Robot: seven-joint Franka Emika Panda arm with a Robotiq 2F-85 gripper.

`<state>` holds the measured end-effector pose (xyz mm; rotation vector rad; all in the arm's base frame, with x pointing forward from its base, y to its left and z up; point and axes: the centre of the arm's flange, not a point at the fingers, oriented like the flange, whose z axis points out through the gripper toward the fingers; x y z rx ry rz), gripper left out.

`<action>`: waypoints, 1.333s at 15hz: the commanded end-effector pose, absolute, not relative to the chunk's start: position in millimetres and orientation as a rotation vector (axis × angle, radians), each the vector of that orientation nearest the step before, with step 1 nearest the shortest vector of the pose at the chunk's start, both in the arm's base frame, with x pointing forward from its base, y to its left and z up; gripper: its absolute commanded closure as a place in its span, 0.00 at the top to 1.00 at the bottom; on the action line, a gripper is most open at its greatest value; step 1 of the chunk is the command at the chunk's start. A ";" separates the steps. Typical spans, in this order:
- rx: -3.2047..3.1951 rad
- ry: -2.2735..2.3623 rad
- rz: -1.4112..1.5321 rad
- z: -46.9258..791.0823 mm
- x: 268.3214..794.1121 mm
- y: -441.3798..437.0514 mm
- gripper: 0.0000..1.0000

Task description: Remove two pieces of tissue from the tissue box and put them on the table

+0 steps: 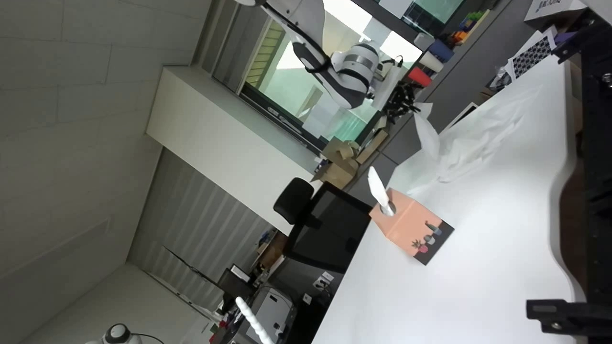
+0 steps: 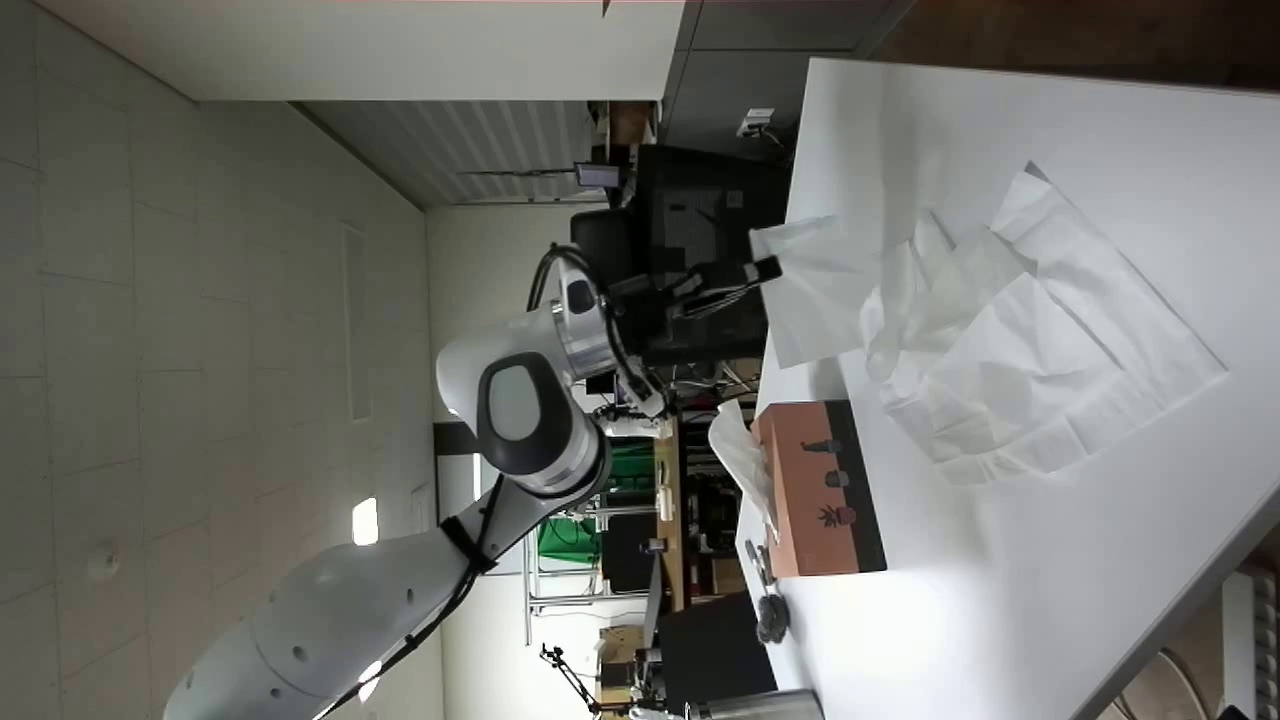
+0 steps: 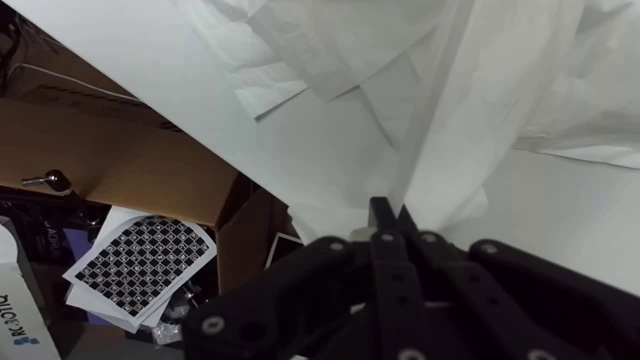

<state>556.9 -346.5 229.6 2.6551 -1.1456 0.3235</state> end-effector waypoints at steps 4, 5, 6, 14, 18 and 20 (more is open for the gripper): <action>2.668 -1.184 0.207 163.4 574.4 -376.7 0.00; 2.680 -1.191 0.188 157.8 575.5 -376.9 0.26; 2.702 -1.199 0.178 153.4 577.1 -376.6 0.28; 2.855 -1.155 0.223 294.3 606.1 -295.4 0.81; 2.977 -1.051 0.115 332.2 605.7 -246.8 1.00; 2.947 -1.058 0.151 325.4 618.0 -255.8 0.96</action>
